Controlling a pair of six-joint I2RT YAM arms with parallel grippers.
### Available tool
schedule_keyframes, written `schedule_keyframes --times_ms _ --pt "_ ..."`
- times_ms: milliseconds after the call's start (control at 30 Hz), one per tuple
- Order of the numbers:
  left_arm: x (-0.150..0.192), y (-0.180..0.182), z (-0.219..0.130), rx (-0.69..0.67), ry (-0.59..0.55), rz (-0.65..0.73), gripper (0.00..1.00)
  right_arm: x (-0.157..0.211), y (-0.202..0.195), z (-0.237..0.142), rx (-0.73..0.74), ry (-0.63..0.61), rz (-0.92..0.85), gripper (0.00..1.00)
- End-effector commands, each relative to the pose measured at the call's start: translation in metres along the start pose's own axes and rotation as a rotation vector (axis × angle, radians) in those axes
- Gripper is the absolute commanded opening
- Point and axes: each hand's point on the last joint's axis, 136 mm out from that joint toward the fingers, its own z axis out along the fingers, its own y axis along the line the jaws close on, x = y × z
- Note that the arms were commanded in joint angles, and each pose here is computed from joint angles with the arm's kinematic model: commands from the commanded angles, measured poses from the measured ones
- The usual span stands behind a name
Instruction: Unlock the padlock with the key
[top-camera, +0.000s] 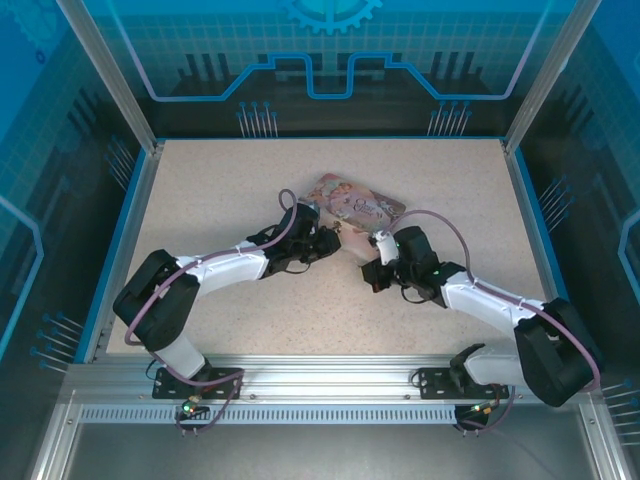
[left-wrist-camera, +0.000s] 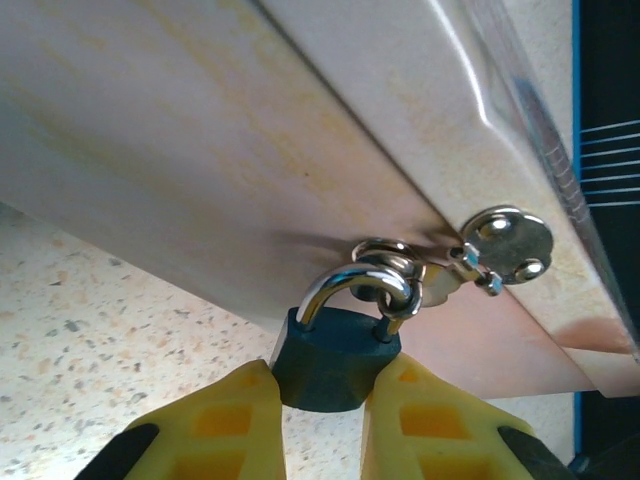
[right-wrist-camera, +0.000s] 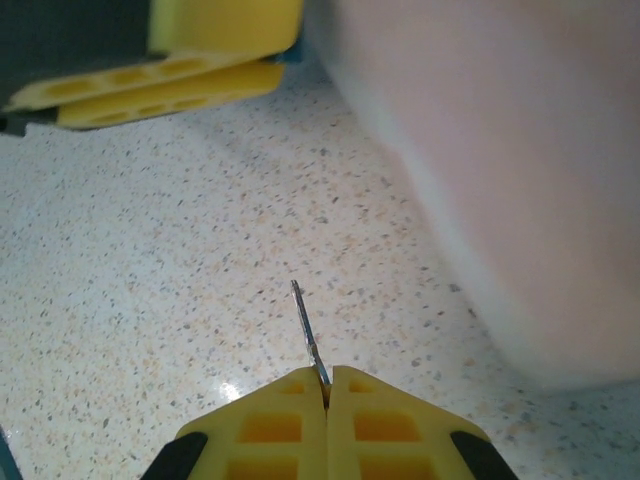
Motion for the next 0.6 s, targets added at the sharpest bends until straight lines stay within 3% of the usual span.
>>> schedule_keyframes --times_ms 0,567 --pt "-0.006 -0.034 -0.01 0.133 -0.026 -0.036 0.1 -0.002 0.011 0.0 -0.002 -0.009 -0.064 0.0" --pt "0.002 -0.035 -0.006 0.162 -0.007 -0.076 0.08 -0.037 0.006 0.012 0.047 -0.05 -0.069 0.0"
